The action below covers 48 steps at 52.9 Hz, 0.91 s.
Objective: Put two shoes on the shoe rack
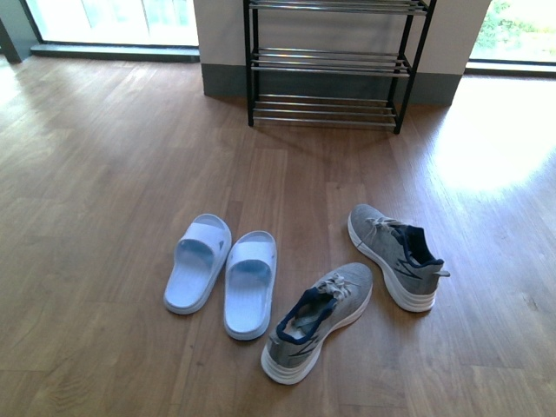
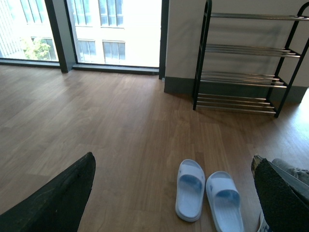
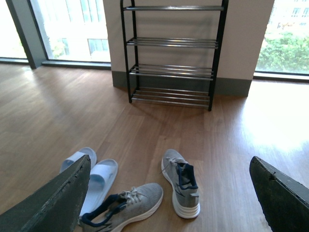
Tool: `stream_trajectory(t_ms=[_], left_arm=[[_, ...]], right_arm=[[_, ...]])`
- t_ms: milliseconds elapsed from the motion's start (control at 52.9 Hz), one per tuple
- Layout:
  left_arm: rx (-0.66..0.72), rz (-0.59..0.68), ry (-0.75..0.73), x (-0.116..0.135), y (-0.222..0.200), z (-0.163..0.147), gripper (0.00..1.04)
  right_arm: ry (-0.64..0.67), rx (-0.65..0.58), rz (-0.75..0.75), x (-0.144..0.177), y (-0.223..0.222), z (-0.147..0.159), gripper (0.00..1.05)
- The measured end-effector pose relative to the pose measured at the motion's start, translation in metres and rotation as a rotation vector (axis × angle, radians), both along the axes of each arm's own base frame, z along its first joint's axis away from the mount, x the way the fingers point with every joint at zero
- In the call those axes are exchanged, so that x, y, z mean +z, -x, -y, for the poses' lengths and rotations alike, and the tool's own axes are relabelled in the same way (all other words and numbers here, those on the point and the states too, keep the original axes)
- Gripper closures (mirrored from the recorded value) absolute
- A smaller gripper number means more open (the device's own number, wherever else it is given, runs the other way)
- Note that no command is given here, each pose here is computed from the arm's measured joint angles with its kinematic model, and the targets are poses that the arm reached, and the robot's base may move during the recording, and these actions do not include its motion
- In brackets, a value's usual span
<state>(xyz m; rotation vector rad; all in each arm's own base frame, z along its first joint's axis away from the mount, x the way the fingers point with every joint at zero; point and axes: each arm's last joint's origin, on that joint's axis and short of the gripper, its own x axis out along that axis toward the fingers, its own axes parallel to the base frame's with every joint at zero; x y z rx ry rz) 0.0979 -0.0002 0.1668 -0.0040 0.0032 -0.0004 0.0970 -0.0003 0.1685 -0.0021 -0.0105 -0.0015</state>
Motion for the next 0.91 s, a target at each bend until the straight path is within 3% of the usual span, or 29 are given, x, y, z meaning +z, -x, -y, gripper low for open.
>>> stream_trajectory(t_ms=[908], left_arm=[[-0.002, 0.000, 0.000, 0.0000, 0.0000, 0.0000, 0.09]], right_arm=[[-0.002, -0.003, 0.001, 0.0001, 0.0001, 0.0000, 0.09]])
